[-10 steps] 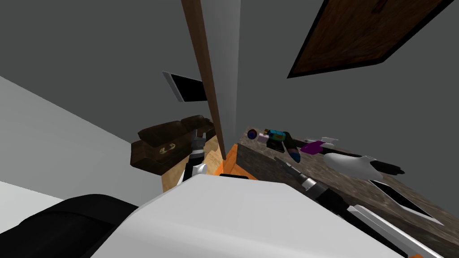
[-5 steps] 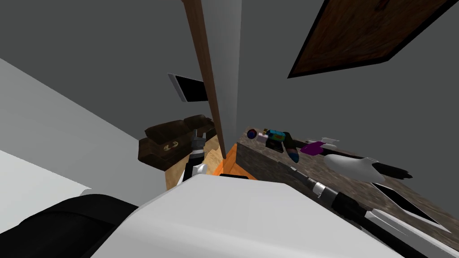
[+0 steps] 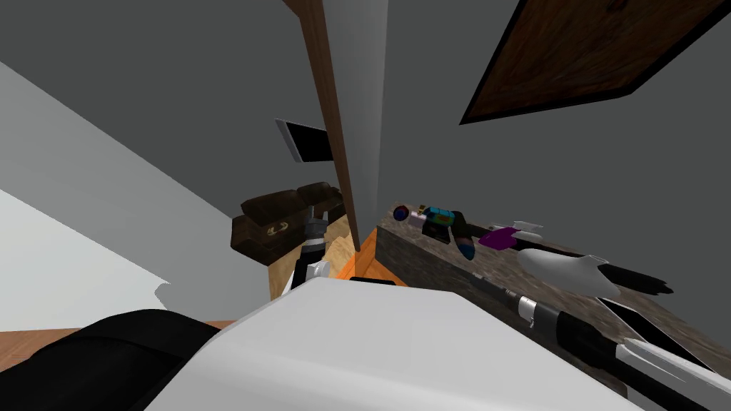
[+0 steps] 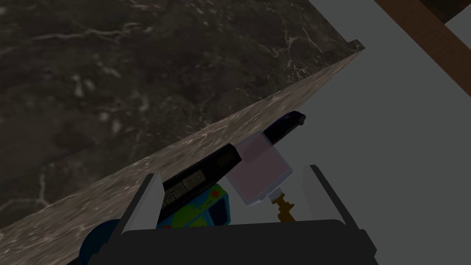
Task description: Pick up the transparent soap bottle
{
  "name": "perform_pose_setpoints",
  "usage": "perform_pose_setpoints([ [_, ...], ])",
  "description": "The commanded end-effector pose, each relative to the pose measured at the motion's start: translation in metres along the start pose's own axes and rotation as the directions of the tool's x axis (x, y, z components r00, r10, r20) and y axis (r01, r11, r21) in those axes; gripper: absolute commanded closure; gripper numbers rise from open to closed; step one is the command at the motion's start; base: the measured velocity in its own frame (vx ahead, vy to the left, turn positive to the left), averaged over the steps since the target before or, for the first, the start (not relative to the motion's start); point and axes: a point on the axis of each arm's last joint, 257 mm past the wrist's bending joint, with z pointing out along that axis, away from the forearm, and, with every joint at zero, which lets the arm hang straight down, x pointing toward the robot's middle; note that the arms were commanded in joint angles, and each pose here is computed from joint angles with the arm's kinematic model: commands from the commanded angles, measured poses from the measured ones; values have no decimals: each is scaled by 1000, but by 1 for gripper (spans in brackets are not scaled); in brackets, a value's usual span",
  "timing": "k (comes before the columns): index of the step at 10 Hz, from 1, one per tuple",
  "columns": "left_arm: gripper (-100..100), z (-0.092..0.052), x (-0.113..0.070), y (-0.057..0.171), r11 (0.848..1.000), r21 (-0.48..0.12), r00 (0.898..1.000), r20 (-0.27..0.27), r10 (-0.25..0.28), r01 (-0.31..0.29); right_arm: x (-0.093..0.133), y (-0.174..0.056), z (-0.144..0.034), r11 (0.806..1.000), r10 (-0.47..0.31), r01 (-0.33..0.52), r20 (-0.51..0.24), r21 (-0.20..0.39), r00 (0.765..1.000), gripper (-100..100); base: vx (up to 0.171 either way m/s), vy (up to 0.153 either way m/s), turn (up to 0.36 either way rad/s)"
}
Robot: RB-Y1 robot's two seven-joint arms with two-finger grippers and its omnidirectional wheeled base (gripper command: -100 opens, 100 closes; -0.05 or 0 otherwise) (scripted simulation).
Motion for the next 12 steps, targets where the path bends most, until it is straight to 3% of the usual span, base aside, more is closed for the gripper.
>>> perform_pose_setpoints([
  [1, 0, 0, 0, 0, 1000, 0, 1000, 0, 0, 0, -2, -11, -8, 999, -32, 33, -40, 24, 999, -100, -31, -55, 86],
  [2, 0, 0, 0, 0, 1000, 0, 1000, 0, 0, 0, 5, -29, -20, 997, -39, 44, -79, 66, 996, -100, -23, -66, 136],
  [4, 0, 0, 0, 0, 1000, 0, 1000, 0, 0, 0, -2, -29, -20, 995, -71, 78, -104, 67, 992, -100, -22, -47, 44],
  [7, 0, 0, 0, 0, 1000, 0, 1000, 0, 0, 0, 0, -61, -45, 981, -112, 141, -202, 135, 973, -100, -33, -63, 134],
  [9, 0, 0, 0, 0, 1000, 0, 1000, 0, 0, 0, -8, -60, -46, 975, -145, 178, -228, 132, 963, -100, -17, -48, 39],
  [12, 0, 0, 0, 0, 1000, 0, 1000, 0, 0, 0, -12, -84, -68, 952, -184, 250, -322, 176, 929, -100, -19, -51, 141],
])
